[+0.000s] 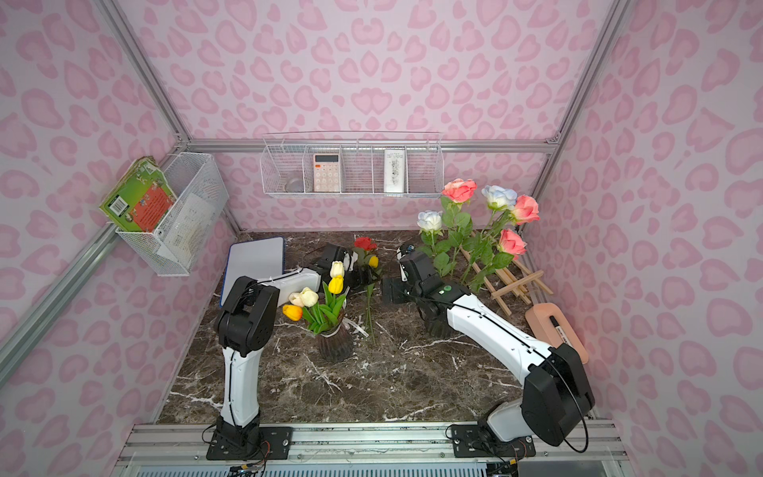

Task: Arrange the flowers in different vases according to their variety
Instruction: Move the flower to the center of the board, then pick up the flower at the center of the board.

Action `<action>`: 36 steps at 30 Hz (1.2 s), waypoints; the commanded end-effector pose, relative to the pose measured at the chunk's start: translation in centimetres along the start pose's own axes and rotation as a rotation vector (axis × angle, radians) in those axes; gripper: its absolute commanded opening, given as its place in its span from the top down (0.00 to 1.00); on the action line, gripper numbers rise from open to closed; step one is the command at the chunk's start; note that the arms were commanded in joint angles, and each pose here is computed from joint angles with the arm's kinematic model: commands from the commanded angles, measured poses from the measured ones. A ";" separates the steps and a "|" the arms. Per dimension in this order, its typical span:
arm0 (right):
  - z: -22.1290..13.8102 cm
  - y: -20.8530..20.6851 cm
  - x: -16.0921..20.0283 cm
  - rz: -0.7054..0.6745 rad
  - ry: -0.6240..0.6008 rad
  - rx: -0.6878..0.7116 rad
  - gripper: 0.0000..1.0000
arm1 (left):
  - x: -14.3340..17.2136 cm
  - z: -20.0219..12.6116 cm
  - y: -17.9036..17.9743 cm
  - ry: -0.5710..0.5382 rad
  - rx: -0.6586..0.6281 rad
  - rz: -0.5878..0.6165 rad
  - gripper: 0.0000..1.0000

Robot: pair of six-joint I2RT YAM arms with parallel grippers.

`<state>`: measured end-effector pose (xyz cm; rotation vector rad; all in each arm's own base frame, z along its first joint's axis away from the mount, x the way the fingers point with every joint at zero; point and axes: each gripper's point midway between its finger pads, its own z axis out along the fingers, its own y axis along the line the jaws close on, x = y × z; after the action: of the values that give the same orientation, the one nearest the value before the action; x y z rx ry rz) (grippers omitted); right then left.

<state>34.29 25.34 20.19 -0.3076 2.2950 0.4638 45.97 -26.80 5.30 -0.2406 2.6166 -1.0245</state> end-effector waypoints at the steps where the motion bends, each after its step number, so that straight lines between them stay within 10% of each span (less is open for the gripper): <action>1: 0.0 1.1 -0.2 -0.023 0.005 -0.042 0.03 | -0.3 -2.6 1.1 -0.002 -0.044 -0.025 0.09; 13: 3.3 3.6 3.7 -0.126 0.208 -0.007 0.33 | -2.2 -10.9 1.5 -0.116 -0.049 0.000 0.09; 36: 11.8 5.6 10.8 -0.158 0.439 -0.039 0.57 | -0.6 -14.9 6.4 -0.181 -0.151 -0.031 0.09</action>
<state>32.48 34.09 6.33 -0.6403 2.6541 0.3792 41.15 -12.77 11.30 -0.4081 2.5322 -0.7840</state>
